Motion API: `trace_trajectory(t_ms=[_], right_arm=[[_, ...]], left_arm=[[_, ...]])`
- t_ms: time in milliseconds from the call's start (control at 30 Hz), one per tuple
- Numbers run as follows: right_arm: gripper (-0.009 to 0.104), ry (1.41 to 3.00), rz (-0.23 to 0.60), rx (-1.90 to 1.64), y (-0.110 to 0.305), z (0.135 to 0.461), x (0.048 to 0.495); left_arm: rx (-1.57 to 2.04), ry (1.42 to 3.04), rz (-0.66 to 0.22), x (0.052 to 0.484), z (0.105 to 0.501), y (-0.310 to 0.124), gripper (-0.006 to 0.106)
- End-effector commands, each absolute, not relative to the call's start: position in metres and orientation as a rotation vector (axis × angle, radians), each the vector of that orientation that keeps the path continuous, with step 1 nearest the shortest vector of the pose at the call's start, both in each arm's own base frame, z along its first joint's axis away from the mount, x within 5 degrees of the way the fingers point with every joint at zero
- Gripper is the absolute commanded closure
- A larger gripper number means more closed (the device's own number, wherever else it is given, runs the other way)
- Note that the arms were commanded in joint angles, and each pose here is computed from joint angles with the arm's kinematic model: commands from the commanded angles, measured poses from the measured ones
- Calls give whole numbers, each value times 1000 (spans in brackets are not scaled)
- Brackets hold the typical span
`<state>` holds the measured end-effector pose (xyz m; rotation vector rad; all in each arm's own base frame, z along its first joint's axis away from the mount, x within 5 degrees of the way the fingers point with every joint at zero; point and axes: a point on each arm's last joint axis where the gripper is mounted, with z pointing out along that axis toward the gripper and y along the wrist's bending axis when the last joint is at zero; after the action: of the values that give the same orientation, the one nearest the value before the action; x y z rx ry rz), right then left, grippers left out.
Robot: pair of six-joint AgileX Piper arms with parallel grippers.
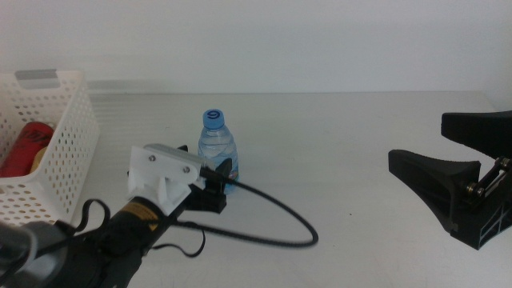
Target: Use arms to grab the bottles and put them into the dustbin to the left of the table.
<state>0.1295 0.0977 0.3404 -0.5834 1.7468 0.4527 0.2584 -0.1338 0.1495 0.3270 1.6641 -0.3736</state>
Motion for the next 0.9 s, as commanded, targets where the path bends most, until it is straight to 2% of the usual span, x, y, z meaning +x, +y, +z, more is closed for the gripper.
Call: trace_trajectory(t_ms=[0,200,733,867], right_arm=[[29,1646,453,-567,97,355,130],[29,1646,453,-567,97,355,130],[29,1646,453,-567,97,355,130],[29,1647,453,-568,97,355,130]], left_arm=[[259,1530,-395,271,170,-134,13],[258,1565,-444,298,164,-136,13],[303,1548,-459,346,151,-156,14],[300,1548,-462,352,148,-158,20]])
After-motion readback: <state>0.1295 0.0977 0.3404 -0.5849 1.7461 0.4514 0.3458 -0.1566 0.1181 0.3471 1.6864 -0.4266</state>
